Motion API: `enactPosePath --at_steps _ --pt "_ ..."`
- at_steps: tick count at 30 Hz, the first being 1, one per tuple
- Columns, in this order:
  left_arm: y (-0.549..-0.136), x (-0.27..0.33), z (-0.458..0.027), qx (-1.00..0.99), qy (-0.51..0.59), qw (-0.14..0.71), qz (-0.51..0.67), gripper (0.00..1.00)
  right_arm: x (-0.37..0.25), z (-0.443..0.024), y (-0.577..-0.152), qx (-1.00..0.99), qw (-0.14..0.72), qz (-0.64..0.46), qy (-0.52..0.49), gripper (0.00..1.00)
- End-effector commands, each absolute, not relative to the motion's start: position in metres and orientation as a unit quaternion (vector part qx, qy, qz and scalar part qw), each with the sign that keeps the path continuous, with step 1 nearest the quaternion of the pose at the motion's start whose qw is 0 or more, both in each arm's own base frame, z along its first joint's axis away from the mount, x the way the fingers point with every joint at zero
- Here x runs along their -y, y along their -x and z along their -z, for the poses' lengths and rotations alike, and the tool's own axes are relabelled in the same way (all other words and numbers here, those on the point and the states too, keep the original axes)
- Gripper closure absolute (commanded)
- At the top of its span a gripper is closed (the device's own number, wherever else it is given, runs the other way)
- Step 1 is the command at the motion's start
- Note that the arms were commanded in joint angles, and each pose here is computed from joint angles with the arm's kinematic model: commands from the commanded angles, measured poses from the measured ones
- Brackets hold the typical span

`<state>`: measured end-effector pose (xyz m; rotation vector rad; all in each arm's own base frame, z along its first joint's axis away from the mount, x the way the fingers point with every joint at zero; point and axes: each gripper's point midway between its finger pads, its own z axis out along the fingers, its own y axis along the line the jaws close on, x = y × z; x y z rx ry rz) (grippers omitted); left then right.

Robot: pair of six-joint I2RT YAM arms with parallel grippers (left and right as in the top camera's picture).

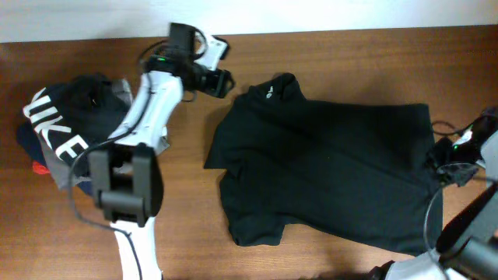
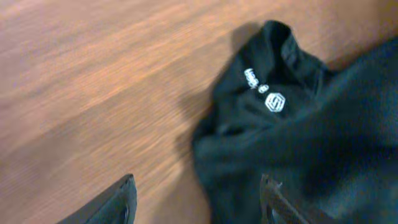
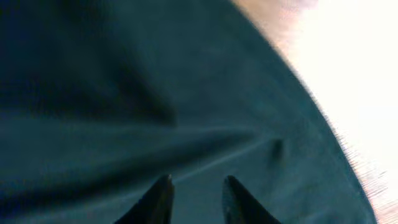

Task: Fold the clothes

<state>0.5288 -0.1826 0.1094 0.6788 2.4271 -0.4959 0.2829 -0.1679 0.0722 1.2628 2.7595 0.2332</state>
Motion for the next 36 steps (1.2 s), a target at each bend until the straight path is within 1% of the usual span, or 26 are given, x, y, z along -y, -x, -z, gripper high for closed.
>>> enactPosePath --at_steps 1,2,5,9,12,14,16,18,19,20,24,32,36 --pt "-0.533 0.205 -0.07 -0.901 -0.281 0.27 0.192 0.37 0.134 -0.103 -0.307 -0.929 0.098 -0.13 -0.332 0.65" --pt "-0.538 0.213 -0.057 -0.897 -0.287 0.276 0.192 0.37 0.121 -0.106 -0.312 -0.937 0.101 -0.136 -0.305 0.64" --pt "-0.547 0.225 -0.044 -0.889 -0.296 0.291 0.193 0.37 0.104 -0.107 -0.318 -0.948 0.098 -0.136 -0.27 0.64" --pt "-0.556 0.24 -0.038 -0.876 -0.307 0.316 0.197 0.39 0.082 -0.107 -0.326 -0.957 0.098 -0.139 -0.236 0.64" --pt "-0.553 0.249 -0.028 -0.875 -0.314 0.311 0.199 0.46 0.073 -0.107 -0.329 -0.96 0.098 -0.14 -0.223 0.64" --pt "-0.553 0.252 -0.022 -0.874 -0.316 0.312 0.198 0.53 0.071 -0.107 -0.329 -0.96 0.097 -0.141 -0.221 0.64" --pt "-0.558 0.254 -0.021 -0.87 -0.318 0.322 0.198 0.64 0.07 -0.106 -0.329 -0.96 0.095 -0.141 -0.221 0.64" --pt "-0.566 0.257 -0.027 -0.861 -0.319 0.343 0.198 0.81 0.07 -0.106 -0.328 -0.96 0.093 -0.141 -0.221 0.64" --pt "-0.569 0.258 -0.03 -0.857 -0.32 0.352 0.198 0.96 0.07 -0.106 -0.328 -0.961 0.092 -0.14 -0.221 0.64" --pt "-0.573 0.259 -0.034 -0.853 -0.317 0.363 0.198 1.0 0.07 -0.106 -0.327 -0.961 0.091 -0.14 -0.222 0.64" --pt "-0.591 0.253 -0.053 -0.845 -0.305 0.395 0.193 1.0 0.069 -0.106 -0.326 -0.961 0.088 -0.14 -0.222 0.64" --pt "-0.64 0.204 -0.109 -0.841 -0.237 0.46 0.162 1.0 0.07 -0.106 -0.326 -0.961 0.089 -0.14 -0.222 0.64" --pt "-0.65 0.189 -0.116 -0.84 -0.222 0.474 0.146 1.0 0.07 -0.106 -0.328 -0.961 0.093 -0.14 -0.221 0.64"
